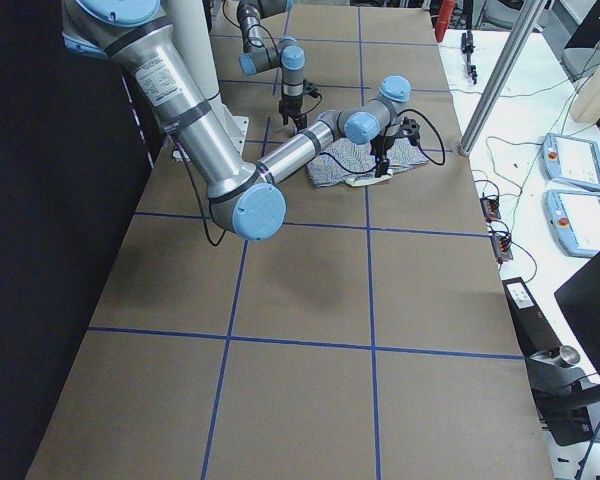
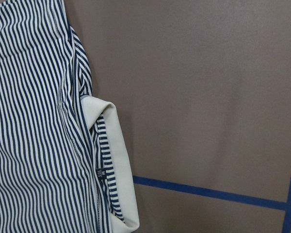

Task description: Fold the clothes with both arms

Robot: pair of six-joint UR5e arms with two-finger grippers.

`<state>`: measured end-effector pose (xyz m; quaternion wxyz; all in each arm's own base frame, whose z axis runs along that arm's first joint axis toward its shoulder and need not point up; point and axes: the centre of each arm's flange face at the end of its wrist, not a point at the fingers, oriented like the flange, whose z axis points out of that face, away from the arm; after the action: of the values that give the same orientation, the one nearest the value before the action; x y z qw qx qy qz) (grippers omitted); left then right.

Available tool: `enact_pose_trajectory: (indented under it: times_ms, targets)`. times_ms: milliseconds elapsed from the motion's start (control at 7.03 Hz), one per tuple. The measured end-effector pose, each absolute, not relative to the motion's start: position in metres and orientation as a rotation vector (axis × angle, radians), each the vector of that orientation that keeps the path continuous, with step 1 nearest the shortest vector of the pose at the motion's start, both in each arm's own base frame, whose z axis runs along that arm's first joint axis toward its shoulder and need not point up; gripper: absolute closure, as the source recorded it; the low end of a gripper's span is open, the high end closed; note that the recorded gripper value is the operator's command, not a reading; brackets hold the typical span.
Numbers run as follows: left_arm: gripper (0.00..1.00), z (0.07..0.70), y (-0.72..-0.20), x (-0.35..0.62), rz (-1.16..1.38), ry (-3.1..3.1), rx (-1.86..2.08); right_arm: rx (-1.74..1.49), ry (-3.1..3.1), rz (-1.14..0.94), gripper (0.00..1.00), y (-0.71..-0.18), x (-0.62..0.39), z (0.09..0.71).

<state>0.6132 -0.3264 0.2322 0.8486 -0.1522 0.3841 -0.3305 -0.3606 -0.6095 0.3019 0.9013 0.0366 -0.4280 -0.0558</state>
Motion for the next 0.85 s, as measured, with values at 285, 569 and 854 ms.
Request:
enact_pose_trajectory:
  times_ms: [285, 569, 854]
  targets:
    - [0.16, 0.2277, -0.3263, 0.6144, -0.705, 0.815, -0.325, 0.072, -0.883, -0.114, 0.00, -0.6088, -0.3601, 0.3049]
    - [0.17, 0.2259, -0.3289, 0.6155, -0.712, 0.822, -0.303, 0.070, -0.880, -0.113, 0.00, -0.6083, -0.3599, 0.3084]
    - [0.21, 0.2254, -0.3336, 0.6152, -0.719, 0.828, -0.271, 0.067, -0.877, -0.113, 0.00, -0.6077, -0.3602, 0.3106]
